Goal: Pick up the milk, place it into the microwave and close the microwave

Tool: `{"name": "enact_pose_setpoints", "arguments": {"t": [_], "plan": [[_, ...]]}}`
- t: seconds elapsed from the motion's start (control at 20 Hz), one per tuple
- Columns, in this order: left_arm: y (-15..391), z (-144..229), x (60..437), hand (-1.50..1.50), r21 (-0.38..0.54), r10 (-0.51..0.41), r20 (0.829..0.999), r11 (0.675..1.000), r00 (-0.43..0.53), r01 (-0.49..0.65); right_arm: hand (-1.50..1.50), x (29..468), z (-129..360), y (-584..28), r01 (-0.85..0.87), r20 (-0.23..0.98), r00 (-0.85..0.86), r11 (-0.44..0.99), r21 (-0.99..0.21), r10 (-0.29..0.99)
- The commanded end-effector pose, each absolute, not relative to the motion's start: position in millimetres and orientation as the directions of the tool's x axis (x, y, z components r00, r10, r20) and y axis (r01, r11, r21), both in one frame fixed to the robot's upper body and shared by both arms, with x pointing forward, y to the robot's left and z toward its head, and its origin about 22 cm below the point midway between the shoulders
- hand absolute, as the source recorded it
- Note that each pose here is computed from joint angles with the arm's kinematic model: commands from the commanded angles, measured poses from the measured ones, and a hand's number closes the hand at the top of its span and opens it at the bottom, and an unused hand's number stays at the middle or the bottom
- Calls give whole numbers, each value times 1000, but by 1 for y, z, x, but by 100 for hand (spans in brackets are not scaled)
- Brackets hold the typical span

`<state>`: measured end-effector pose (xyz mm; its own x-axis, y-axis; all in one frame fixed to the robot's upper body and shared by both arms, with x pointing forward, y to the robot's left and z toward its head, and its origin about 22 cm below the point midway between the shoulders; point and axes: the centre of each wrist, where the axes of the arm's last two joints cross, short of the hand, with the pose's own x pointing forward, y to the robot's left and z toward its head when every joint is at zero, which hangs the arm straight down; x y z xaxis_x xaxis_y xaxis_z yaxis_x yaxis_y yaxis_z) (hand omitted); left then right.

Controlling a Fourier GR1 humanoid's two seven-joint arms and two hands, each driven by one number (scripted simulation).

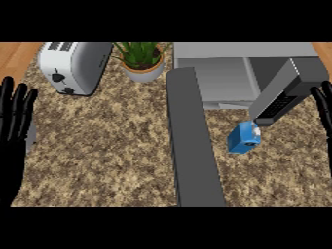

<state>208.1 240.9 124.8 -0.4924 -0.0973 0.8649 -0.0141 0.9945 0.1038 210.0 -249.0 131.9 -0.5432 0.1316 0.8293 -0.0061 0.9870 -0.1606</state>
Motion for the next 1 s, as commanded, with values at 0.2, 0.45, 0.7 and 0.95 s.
{"name": "enact_pose_setpoints", "arguments": {"t": [0.2, 0.45, 0.7, 0.95], "plan": [[233, 108, 205, -150, 81, -72, 887, 997, -456, 2, -150, 190, 152, -222, 204, 848, -492, 973, -108, 197], [226, 77, 198, -150, -204, 190, 917, 979, -350, -5, -150, 181, 119, -219, 152, 936, -324, 984, -96, 141], [216, 80, 160, -150, -192, 175, 922, 981, -346, -16, -150, 164, 114, -212, 161, 943, -310, 984, -70, 117], [225, 45, 157, -150, -214, 192, 918, 977, -348, -24, -150, 182, 96, -195, 194, 950, -277, 977, -91, 144]]}}
